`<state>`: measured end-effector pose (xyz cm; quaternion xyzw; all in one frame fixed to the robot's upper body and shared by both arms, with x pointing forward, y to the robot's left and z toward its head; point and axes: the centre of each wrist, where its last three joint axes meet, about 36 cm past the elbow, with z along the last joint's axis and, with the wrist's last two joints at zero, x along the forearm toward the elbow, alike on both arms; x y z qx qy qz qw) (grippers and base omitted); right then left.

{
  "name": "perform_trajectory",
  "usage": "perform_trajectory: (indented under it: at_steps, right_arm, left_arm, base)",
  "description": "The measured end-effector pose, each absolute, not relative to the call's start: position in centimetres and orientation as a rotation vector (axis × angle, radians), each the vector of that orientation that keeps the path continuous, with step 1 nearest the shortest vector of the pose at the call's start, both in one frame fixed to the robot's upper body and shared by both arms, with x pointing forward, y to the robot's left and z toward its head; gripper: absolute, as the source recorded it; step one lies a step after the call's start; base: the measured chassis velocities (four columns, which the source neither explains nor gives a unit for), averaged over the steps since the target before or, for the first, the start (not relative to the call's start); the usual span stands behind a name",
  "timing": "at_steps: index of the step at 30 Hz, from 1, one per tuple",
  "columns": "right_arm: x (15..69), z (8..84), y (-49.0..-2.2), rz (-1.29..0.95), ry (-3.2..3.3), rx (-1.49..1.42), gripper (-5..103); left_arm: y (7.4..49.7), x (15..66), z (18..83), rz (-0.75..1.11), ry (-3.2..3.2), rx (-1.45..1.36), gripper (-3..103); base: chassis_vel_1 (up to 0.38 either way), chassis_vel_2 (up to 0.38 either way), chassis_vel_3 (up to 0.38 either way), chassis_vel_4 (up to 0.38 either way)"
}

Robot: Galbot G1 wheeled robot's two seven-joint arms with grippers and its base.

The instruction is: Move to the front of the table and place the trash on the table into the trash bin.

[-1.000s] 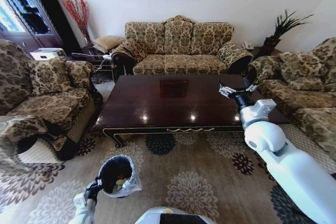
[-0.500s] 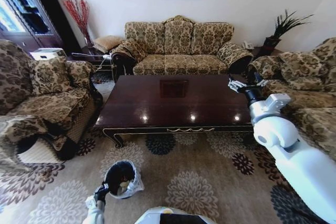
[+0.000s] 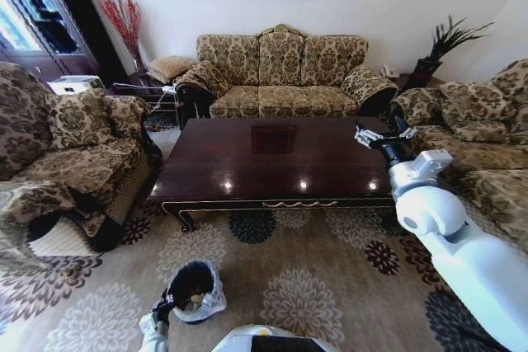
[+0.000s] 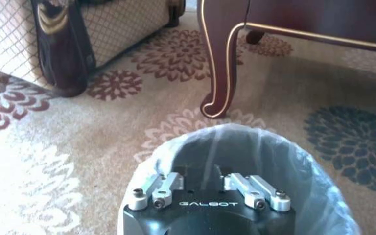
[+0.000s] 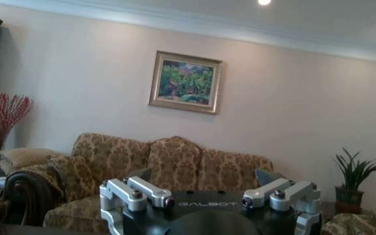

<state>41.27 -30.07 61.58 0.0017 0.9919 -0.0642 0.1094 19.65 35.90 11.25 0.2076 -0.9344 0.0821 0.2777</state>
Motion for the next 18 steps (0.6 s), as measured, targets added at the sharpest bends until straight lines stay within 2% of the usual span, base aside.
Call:
perform_trajectory:
  at_steps: [1, 3, 6, 9, 10, 12, 13, 14, 16, 18]
  right_arm:
    - [41.2, 61.6, -30.1, -0.191, 2.915, 0.005, 100]
    - [41.1, 61.7, -30.1, -0.193, 2.914, 0.006, 100]
    - [41.0, 61.9, -30.3, -0.197, 2.910, 0.010, 100]
    - [41.0, 61.9, -30.3, -0.196, 2.909, 0.008, 100]
    - [40.9, 62.0, -30.2, -0.194, 2.907, 0.004, 100]
    - [40.9, 62.0, -30.1, -0.192, 2.906, 0.003, 100]
    - [40.8, 62.0, -30.0, -0.188, 2.904, -0.001, 100]
    - [40.8, 62.0, -30.0, -0.185, 2.903, -0.003, 100]
    - [40.7, 62.0, -29.9, -0.184, 2.903, -0.004, 100]
    - [40.3, 62.0, -29.8, -0.176, 2.903, -0.007, 100]
  left_arm:
    - [35.9, 19.7, 11.1, 0.223, -2.505, 0.559, 36]
    - [36.0, 19.7, 11.0, 0.224, -2.505, 0.559, 36]
    - [36.0, 19.7, 11.3, 0.229, -2.532, 0.557, 53]
    - [36.0, 19.8, 11.6, 0.239, -2.552, 0.558, 58]
    - [36.1, 19.8, 12.4, 0.250, -2.574, 0.560, 69]
    - [36.2, 19.8, 12.9, 0.258, -2.587, 0.564, 69]
    - [36.3, 19.7, 13.8, 0.271, -2.605, 0.572, 80]
    - [36.4, 19.7, 14.9, 0.275, -2.626, 0.574, 85]
    - [36.4, 19.7, 15.2, 0.275, -2.633, 0.575, 85]
    - [36.4, 20.2, 18.2, 0.258, -2.718, 0.596, 95]
  base:
    - [0.000, 0.000, 0.000, 0.000]
    - [0.000, 0.000, 0.000, 0.000]
    - [0.000, 0.000, 0.000, 0.000]
    - [0.000, 0.000, 0.000, 0.000]
    - [0.000, 0.000, 0.000, 0.000]
    - [0.000, 0.000, 0.000, 0.000]
    - [0.000, 0.000, 0.000, 0.000]
    - [0.000, 0.000, 0.000, 0.000]
    - [0.000, 0.000, 0.000, 0.000]
    - [0.000, 0.000, 0.000, 0.000]
